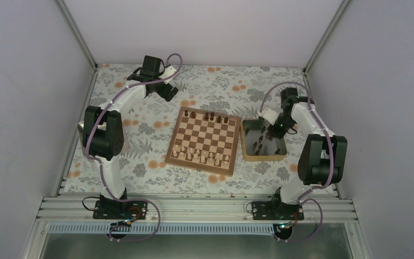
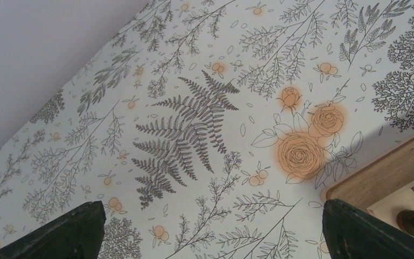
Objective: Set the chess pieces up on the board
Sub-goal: Pick up the chess piece from the storage box, then place the chess piece on the chessboard.
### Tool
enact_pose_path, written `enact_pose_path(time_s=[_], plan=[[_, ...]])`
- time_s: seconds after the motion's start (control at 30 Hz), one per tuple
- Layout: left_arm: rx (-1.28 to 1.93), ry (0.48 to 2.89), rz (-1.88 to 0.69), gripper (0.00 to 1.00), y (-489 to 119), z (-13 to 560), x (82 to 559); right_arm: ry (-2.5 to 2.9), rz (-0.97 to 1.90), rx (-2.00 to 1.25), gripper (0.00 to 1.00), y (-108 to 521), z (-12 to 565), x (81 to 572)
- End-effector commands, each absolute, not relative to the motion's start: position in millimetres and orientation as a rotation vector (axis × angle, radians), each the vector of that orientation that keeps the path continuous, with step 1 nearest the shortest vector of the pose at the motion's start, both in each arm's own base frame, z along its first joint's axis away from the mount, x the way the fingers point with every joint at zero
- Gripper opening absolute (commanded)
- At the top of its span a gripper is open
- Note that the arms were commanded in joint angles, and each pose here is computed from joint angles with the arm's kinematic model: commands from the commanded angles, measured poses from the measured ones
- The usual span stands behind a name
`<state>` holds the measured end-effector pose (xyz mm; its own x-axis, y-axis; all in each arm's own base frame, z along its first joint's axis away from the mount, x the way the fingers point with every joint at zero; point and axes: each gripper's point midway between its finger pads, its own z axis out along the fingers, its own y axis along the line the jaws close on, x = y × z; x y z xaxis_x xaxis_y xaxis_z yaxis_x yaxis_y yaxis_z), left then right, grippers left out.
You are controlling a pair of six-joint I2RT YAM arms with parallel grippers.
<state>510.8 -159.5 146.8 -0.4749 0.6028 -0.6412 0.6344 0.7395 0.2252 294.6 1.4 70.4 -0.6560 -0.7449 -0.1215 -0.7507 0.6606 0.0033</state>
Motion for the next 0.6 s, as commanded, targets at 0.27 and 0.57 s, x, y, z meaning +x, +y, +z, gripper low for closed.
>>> enact_pose_path(time_s=[0.27, 0.57], plan=[[0.95, 2.191, -0.083, 1.0, -167, 156, 510, 2.37, 0.051, -1.518, 0.08, 103, 174, 389], [0.957, 2.182, -0.059, 1.0, -167, 158, 510, 2.048, 0.095, -1.763, 0.08, 239, 181, 436]])
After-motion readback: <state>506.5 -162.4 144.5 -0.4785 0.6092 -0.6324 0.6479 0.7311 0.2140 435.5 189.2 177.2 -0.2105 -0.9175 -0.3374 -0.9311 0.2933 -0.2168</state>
